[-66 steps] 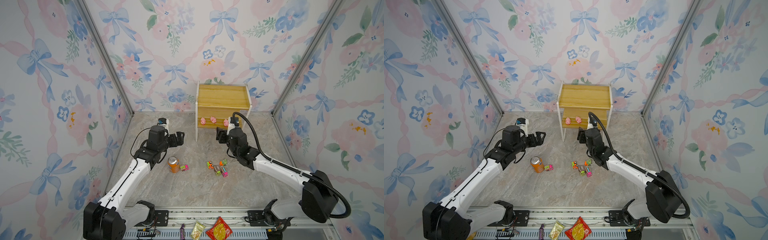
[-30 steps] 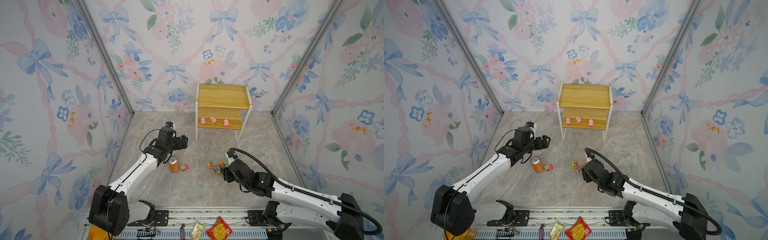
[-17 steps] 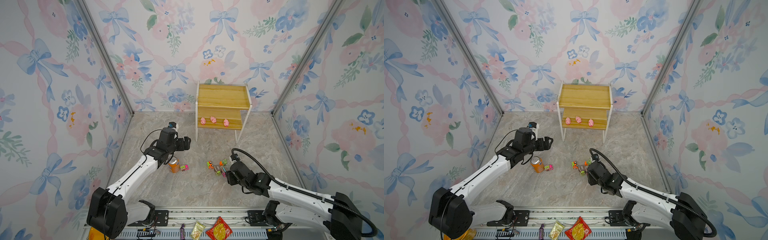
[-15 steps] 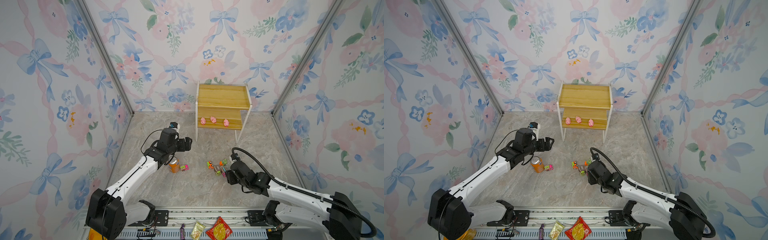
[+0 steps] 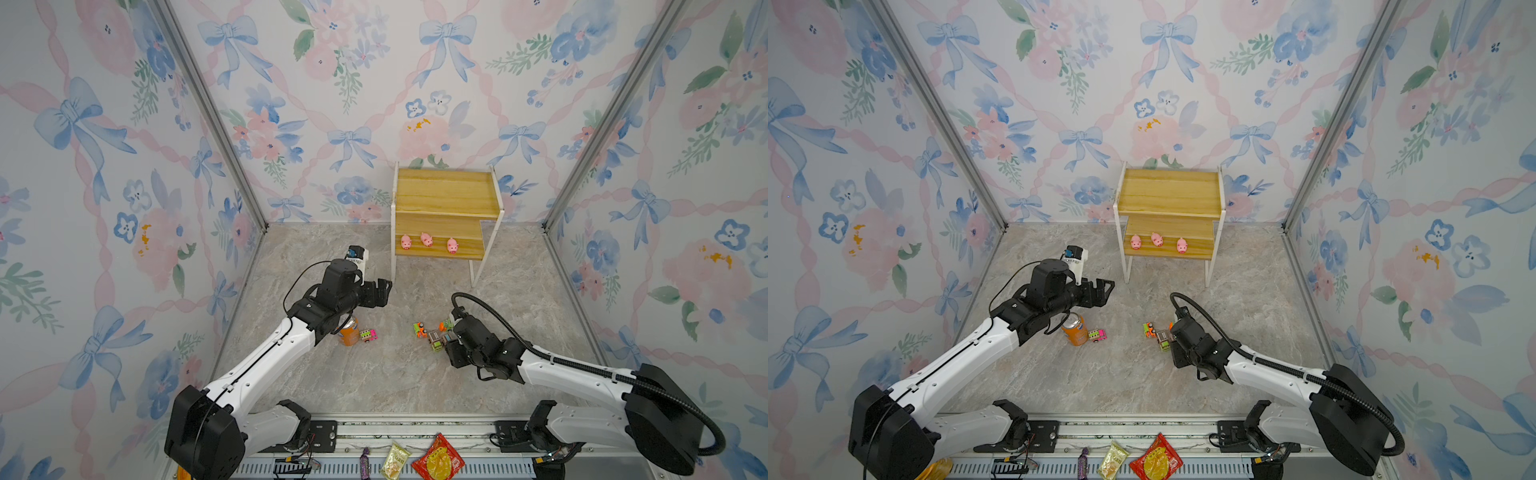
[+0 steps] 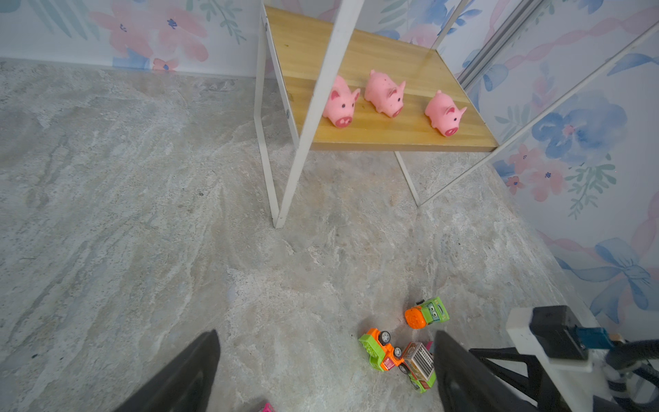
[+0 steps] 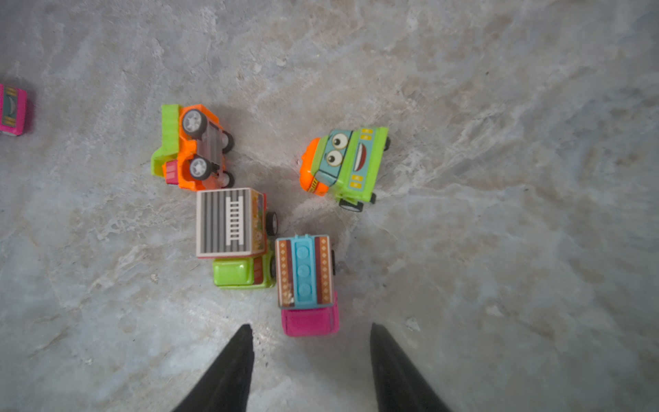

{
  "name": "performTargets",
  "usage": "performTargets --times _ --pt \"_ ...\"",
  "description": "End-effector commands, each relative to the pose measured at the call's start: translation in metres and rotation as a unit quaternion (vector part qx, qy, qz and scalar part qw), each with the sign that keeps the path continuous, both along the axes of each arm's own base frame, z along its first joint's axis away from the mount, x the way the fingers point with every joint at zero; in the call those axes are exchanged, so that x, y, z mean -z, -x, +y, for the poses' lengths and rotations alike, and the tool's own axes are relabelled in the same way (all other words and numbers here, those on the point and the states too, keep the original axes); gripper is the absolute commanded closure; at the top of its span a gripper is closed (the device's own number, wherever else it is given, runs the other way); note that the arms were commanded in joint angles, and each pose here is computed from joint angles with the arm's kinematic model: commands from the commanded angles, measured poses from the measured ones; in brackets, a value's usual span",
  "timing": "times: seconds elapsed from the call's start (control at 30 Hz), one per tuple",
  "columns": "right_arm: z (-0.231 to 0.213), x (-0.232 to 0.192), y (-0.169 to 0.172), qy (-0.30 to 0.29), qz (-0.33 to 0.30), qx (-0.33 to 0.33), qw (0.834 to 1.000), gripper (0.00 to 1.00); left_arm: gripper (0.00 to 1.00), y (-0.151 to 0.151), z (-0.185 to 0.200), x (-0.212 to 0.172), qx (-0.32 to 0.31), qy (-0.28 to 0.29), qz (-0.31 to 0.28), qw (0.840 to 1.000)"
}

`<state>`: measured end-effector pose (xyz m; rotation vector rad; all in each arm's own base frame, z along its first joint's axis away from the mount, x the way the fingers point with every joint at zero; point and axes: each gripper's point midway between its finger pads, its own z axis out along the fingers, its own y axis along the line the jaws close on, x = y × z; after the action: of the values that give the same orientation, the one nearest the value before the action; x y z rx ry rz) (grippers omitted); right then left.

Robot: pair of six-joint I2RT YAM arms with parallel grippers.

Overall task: Place and organize the plastic toys onto the shelf
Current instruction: 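Lower the right gripper around the teal-and-pink toy truck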

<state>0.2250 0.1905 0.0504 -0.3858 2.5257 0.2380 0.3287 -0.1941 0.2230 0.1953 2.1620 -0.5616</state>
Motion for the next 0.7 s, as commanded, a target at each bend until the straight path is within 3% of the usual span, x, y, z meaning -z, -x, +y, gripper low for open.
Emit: performTargets --times 0.0,0.67 --pt "0.008 -0.003 -0.009 -0.008 -0.004 -0.013 1.0 0.46 0.06 -0.003 -0.001 0.0 0.004 -0.011 -0.01 1.0" --pt "0.016 0.023 -0.029 -0.029 -0.033 -0.006 0.999 0.56 0.06 -0.006 0.002 0.005 -0.002 -0.018 -0.006 1.0"
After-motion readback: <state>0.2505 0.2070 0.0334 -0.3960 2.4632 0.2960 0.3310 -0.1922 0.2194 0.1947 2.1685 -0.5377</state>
